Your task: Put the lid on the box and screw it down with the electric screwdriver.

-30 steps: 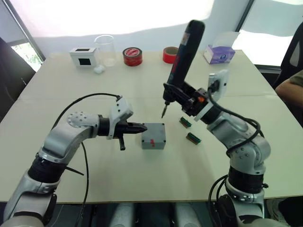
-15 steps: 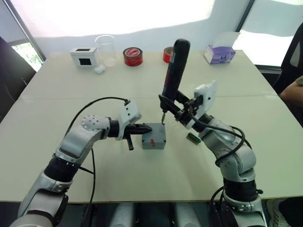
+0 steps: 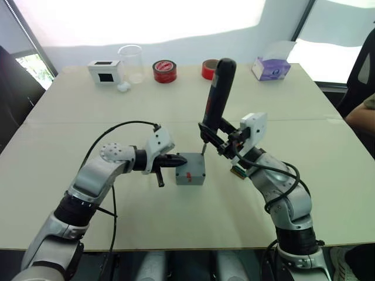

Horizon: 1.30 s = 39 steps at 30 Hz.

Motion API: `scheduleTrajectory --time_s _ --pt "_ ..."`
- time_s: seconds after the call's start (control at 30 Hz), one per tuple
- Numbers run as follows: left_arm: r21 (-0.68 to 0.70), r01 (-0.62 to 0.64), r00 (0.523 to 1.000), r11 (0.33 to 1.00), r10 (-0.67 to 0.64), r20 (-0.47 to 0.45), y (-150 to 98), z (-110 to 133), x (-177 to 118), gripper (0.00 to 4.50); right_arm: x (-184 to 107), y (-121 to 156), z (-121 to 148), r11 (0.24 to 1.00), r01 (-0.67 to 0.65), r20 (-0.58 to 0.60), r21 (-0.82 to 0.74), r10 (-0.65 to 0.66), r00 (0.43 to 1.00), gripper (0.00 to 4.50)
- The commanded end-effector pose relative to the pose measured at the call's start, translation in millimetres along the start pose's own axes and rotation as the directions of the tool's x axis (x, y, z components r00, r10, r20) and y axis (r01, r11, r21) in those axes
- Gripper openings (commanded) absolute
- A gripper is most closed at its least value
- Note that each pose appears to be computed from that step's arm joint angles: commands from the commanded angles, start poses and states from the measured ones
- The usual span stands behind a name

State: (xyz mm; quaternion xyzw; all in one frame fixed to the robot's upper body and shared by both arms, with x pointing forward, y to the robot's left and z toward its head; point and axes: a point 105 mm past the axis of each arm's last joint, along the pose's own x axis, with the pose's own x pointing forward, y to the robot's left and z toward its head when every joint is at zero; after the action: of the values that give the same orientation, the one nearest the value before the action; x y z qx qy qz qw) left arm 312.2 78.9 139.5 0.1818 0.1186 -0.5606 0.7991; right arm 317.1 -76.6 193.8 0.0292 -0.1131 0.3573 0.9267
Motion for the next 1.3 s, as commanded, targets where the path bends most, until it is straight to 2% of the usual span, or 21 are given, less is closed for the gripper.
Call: scheduleTrajectory --time_s 0.03,0.5,0.87,0.97,1.3 --pt "0.014 0.014 0.998 1.000 -0.013 -0.063 -6 -14 3 0.00 -2 -1 -23 1.000 0.020 -0.098 0.007 -0.019 0.995 1.75" --pt "0.002 0.016 0.998 1.000 -0.016 -0.057 -8 -16 6 0.00 -1 -6 -51 0.994 0.106 -0.162 0.017 -0.102 0.982 1.75" --pt "-0.002 0.016 0.998 1.000 -0.016 -0.060 -8 -17 6 0.00 -11 8 -64 0.999 0.045 -0.191 -0.026 -0.049 0.980 1.75" --pt "-0.001 0.017 0.998 1.000 -0.017 -0.065 -8 -18 6 0.00 -13 16 -68 0.996 -0.019 -0.210 -0.092 0.000 0.978 1.75" --pt "0.003 0.015 0.997 1.000 -0.015 -0.071 -7 -19 5 0.00 -15 12 -70 0.998 0.003 -0.214 -0.062 -0.016 0.977 1.75"
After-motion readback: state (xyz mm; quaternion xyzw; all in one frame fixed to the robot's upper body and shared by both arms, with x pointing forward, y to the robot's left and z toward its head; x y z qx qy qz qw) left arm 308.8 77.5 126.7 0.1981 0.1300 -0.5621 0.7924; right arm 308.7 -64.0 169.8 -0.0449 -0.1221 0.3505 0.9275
